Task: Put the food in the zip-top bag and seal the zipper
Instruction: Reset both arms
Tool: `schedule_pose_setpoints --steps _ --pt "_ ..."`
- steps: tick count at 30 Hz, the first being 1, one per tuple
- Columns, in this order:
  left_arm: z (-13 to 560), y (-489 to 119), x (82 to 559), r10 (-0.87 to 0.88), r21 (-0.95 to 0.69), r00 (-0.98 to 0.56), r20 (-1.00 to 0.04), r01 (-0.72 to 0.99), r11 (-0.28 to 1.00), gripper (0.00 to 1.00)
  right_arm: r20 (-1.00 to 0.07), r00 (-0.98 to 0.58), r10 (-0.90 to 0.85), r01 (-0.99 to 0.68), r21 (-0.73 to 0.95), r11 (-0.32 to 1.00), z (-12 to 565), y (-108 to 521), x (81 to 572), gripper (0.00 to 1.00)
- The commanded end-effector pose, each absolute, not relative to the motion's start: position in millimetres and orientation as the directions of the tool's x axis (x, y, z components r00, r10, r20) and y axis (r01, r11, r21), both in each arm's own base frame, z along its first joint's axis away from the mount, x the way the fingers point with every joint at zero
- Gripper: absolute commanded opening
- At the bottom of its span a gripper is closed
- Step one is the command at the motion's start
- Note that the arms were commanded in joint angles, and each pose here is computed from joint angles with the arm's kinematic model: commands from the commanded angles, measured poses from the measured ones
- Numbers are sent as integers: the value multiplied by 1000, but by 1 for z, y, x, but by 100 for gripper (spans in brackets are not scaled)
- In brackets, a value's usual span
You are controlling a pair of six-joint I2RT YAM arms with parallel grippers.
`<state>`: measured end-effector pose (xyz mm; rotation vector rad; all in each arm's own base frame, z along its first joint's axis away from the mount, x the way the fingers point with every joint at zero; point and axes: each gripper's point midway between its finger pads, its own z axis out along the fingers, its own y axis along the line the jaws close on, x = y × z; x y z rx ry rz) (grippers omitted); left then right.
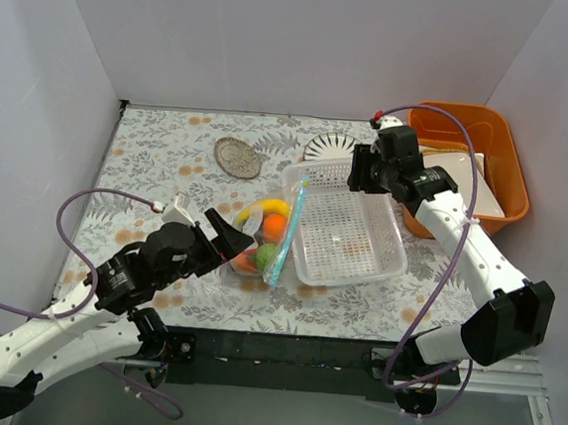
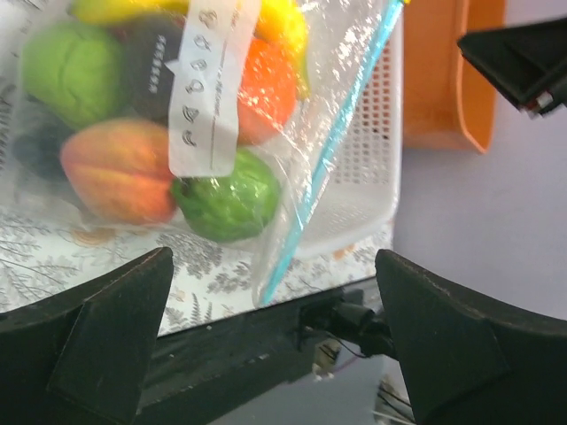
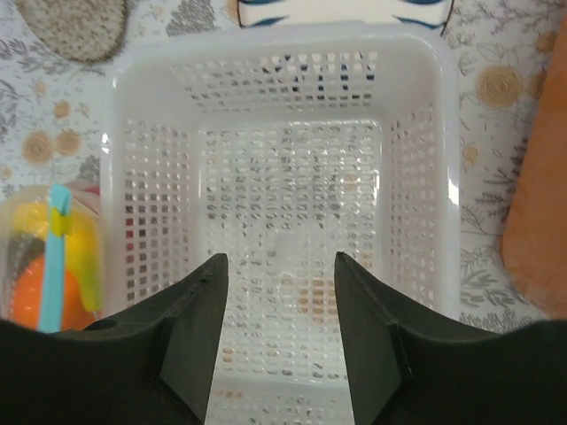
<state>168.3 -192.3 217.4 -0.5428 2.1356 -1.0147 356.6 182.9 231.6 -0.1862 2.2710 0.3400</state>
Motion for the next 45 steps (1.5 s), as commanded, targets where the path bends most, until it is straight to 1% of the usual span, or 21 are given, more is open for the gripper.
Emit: schedule_pose_setpoints --steps 1,6,9,10,12,13,15,16,19,20,21,22,25,26,30,32,36,38,39,44,45 --pt "210 -177 183 -542 -648 -635 -550 -85 757 98 -747 -663 -54 -229 134 964 217 164 341 59" --pt "213 -187 199 -475 -583 -643 -601 -54 811 98 -692 -718 -79 -293 198 935 186 173 315 59" --pt "215 -191 211 -445 -581 -672 -591 -28 814 98 -671 -737 -83 -331 251 909 174 181 301 59" --pt "205 -190 219 -448 -589 -708 -547 -55 806 98 -669 -738 -81 -336 261 905 173 182 298 59" --pt "194 -181 228 -459 -579 -725 -514 -101 809 98 -648 -758 -76 -325 274 905 162 181 291 59" --pt "192 -173 241 -487 -584 -707 -513 -128 801 98 -646 -760 -77 -324 274 906 161 179 289 59" --pt "193 -165 249 -498 -592 -704 -506 -136 794 98 -644 -761 -77 -319 268 909 158 177 286 59" --pt "199 -155 260 -515 -595 -678 -525 -141 792 98 -642 -762 -79 -316 262 912 155 174 283 59" --pt "215 -146 276 -510 -613 -665 -546 -98 784 98 -658 -749 -83 -317 245 916 153 169 281 59" --pt "209 -145 283 -503 -609 -686 -526 -108 786 98 -662 -744 -84 -315 237 919 152 168 282 59" --pt "213 -150 285 -487 -637 -718 -498 -78 767 98 -664 -743 -87 -308 224 925 150 165 282 59" --pt "212 -140 294 -496 -633 -717 -489 -99 768 98 -666 -740 -92 -313 220 924 150 164 281 59" --pt "233 -141 312 -438 -615 -711 -550 -10 789 98 -672 -732 -116 -333 203 921 148 162 281 60" --pt "253 -141 317 -430 -611 -685 -588 29 791 98 -677 -723 -140 -352 187 917 148 161 280 60" --pt "273 -127 318 -440 -574 -597 -671 44 817 98 -691 -704 -164 -375 164 913 149 160 283 61" --pt "277 -116 316 -456 -554 -556 -695 10 833 98 -688 -705 -172 -378 160 912 146 160 283 61" --pt "280 -103 312 -474 -537 -509 -719 -26 843 98 -696 -696 -177 -361 126 924 144 153 285 74" --pt "287 -101 311 -477 -537 -480 -736 -15 843 98 -736 -658 -158 -361 124 924 155 153 288 78" --pt "287 -100 312 -478 -536 -475 -739 -16 844 98 -744 -649 -156 -357 117 927 157 151 289 82" --pt "293 -102 313 -479 -542 -437 -762 25 840 98 -790 -599 -131 -321 87 943 174 140 291 90" --pt "297 -97 314 -488 -540 -405 -773 18 841 98 -799 -587 -127 -300 69 952 177 136 294 95"
